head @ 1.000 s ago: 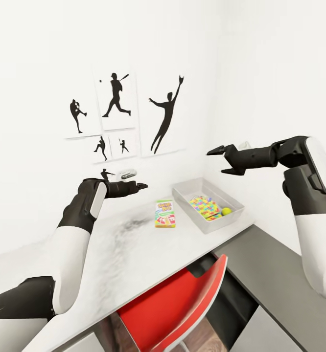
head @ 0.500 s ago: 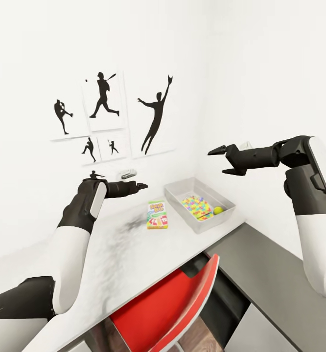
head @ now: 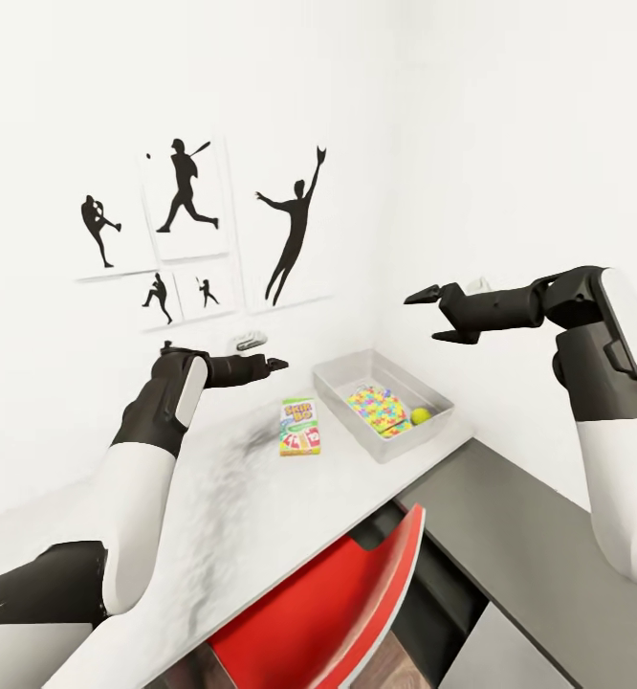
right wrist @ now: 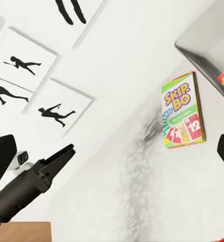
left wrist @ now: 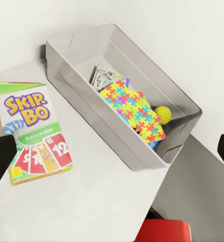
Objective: Put all the toys in the child's room - the three board games (two on the bed and one on the table), the two jigsaw puzzles on the table, and the tennis ball on the table - inside the toy box on the table in the child's room.
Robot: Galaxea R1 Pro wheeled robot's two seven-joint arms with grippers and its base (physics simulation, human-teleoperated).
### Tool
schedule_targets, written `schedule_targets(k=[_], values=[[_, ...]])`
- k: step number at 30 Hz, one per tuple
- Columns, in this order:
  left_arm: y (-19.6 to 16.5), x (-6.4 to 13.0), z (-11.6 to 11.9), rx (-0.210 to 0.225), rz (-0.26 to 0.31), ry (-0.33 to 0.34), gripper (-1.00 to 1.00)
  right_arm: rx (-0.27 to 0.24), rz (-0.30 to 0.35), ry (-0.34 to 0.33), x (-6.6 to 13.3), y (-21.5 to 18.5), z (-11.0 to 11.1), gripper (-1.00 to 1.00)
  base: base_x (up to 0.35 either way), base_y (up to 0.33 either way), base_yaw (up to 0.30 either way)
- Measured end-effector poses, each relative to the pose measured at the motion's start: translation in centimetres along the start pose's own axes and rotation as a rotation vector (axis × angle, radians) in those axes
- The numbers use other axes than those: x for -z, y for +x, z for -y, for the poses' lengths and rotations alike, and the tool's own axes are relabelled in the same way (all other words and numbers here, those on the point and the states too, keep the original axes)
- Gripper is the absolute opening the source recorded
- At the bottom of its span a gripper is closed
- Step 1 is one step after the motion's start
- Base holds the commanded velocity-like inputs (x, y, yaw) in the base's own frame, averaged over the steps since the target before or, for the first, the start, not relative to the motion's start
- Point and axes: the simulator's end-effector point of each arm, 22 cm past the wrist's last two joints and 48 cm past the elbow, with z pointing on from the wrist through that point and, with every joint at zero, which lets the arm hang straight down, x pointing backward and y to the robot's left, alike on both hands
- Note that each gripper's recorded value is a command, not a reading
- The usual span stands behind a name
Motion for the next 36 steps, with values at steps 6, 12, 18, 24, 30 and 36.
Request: schedule_targets(k=[6, 12, 18, 24, 30, 36], values=[[0.00, 0.02, -0.04, 0.000, 0.000, -0.001, 1.00, 0.001, -0.001, -0.002, -0.07, 0.06, -0.15, 1.00, 0.047, 0.000, -0.001], [0.02, 0.00, -0.01, 0.000, -0.001, 0.000, 1.00, 0.002, -0.004, -0.003, -0.21, 0.20, -0.23, 1.00, 0.111, -0.020, 0.000], [0.01, 0.04, 0.03, 0.000, 0.000, 0.001, 1.00, 0.004, -0.004, -0.004, -0.18, 0.23, -0.34, 1.00, 0.159, -0.022, 0.000], [0.02, 0.00, 0.02, 0.000, -0.001, 0.001, 1.00, 0.004, -0.004, -0.004, -0.21, 0.21, -0.35, 1.00, 0.078, -0.020, 0.000], [0.02, 0.01, 0.04, 0.000, -0.001, 0.001, 1.00, 0.005, -0.005, -0.003, -0.22, 0.26, -0.35, 1.00, 0.123, -0.002, 0.000], [0.03, -0.01, 0.08, 0.000, -0.001, 0.002, 1.00, 0.006, -0.006, -0.003, -0.25, 0.28, -0.37, 1.00, 0.042, 0.008, 0.000]])
